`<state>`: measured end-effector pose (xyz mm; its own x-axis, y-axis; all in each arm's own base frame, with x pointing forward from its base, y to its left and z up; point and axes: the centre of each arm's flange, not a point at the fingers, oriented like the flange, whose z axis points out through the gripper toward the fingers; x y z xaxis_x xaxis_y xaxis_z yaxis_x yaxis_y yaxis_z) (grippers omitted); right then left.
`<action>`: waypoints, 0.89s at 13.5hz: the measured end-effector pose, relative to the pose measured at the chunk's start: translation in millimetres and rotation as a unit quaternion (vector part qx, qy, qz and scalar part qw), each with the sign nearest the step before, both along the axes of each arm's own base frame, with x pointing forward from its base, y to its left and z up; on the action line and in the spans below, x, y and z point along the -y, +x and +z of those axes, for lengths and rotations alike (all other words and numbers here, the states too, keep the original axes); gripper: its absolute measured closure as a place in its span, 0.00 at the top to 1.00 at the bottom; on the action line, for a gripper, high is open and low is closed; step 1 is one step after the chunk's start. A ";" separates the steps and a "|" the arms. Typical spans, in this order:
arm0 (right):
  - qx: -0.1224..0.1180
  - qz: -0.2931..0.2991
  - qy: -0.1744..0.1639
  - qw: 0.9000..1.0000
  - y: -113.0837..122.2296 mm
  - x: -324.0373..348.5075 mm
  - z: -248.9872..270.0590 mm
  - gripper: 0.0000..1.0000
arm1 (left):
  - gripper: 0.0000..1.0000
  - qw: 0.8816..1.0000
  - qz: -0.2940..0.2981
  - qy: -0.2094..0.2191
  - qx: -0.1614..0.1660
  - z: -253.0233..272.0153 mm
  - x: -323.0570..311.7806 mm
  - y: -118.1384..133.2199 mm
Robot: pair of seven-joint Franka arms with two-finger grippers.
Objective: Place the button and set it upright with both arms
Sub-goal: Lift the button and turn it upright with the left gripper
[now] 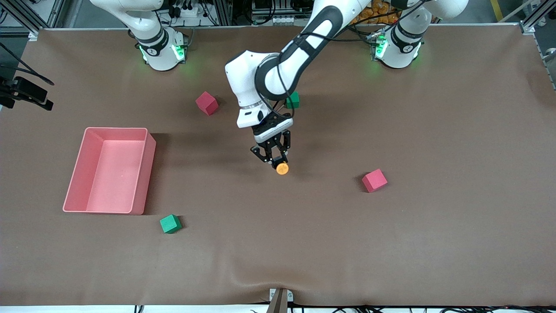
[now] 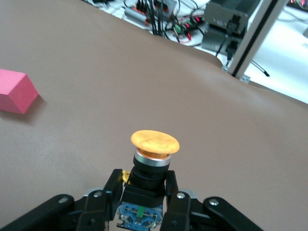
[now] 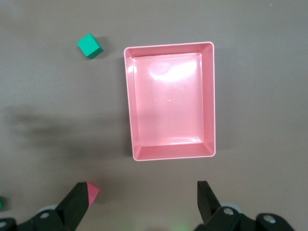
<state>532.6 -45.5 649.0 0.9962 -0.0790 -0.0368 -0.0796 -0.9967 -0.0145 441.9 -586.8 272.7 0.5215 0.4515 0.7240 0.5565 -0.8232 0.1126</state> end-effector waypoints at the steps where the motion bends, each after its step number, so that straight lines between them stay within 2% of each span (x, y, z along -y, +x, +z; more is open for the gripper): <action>1: 0.000 0.000 0.000 1.000 0.0 0.2 0.0 1.00 | 0.41 1.000 0.010 0.008 0.020 -11.1 1.0 -6.2; 4: 0.000 -0.004 0.000 1.000 -0.4 3.9 0.0 1.00 | 0.41 0.998 0.030 0.018 0.051 -24.3 2.1 -16.5; 8: -0.002 -0.005 0.000 1.000 -1.0 5.4 -0.4 1.00 | 0.41 0.992 0.012 0.061 0.109 -46.8 -11.1 -7.5; 12: -0.009 -0.004 0.001 1.000 -2.5 5.0 -1.5 1.00 | 0.41 0.989 0.000 0.081 0.125 -96.5 -14.9 -14.9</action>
<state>530.2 -50.5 647.5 0.9947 -0.0868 -0.0548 -0.0877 -0.9960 -0.0147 427.0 -571.9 176.2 0.3166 0.3194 0.8932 0.5284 -0.8414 0.1136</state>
